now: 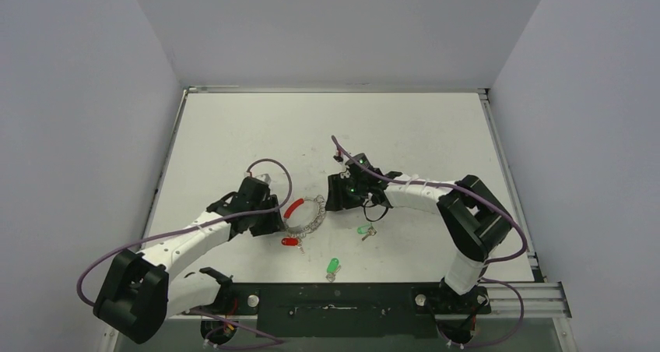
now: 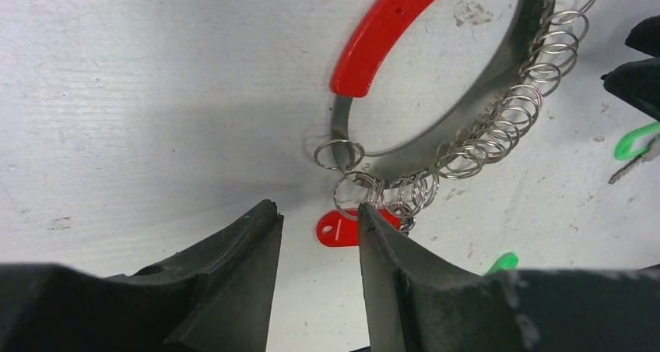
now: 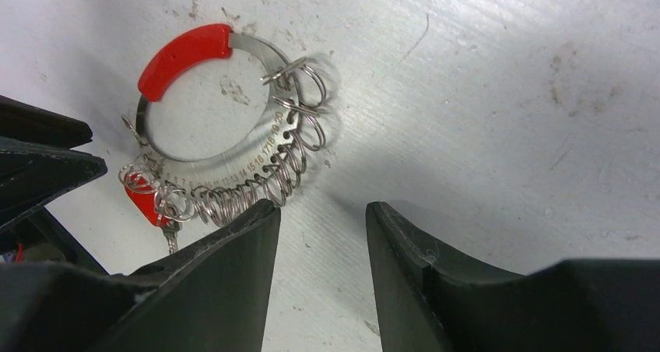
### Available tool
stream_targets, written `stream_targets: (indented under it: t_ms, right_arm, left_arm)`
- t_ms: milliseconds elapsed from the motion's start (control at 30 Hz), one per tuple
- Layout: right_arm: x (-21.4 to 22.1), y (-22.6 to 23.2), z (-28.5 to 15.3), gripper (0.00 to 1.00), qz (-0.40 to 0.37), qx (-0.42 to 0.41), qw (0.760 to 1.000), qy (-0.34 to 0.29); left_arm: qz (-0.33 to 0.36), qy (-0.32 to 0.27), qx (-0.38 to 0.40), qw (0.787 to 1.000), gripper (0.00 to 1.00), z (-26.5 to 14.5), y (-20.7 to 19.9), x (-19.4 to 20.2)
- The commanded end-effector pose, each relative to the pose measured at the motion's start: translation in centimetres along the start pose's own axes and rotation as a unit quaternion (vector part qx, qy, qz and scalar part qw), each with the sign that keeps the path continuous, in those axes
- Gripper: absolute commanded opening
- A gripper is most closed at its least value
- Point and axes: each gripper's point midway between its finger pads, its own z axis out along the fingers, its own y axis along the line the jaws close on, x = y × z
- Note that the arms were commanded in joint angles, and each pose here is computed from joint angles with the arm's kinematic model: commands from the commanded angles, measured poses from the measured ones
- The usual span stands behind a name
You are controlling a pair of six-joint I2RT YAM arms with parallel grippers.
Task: Put the keys on the keyring
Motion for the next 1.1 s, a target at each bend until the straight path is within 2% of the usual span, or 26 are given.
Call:
stream_targets:
  t_ms: [0, 267, 400, 667, 867, 1067]
  right_arm:
    - [-2.8, 1.3, 0.4, 0.46, -0.012, -0.025, 0.999, -0.027]
    - [-4.6, 1.4, 0.3, 0.46, -0.027, -0.028, 0.998, -0.040]
    - [-4.3, 1.7, 1.2, 0.45, -0.021, -0.044, 0.998, -0.030]
    - [-1.5, 2.8, 2.1, 0.26, 0.006, -0.083, 0.997, -0.009]
    - [1.7, 5.1, 2.0, 0.03, 0.029, -0.122, 0.992, 0.005]
    - [4.3, 9.2, 0.9, 0.03, 0.067, -0.185, 0.980, -0.004]
  left_arm:
    - [0.006, -0.019, -0.003, 1.000, 0.40, -0.5, -0.4, -2.2]
    - [0.014, -0.016, 0.005, 1.000, 0.40, 0.1, -1.1, -3.6]
    - [0.011, -0.009, 0.014, 1.000, 0.39, 0.7, -1.5, -3.6]
    - [0.015, -0.012, 0.018, 1.000, 0.39, 0.6, -1.8, -4.0]
    - [0.009, 0.006, 0.024, 1.000, 0.37, 1.5, -1.6, -3.0]
    - [0.012, 0.021, 0.012, 1.000, 0.33, 2.5, -0.9, -2.4]
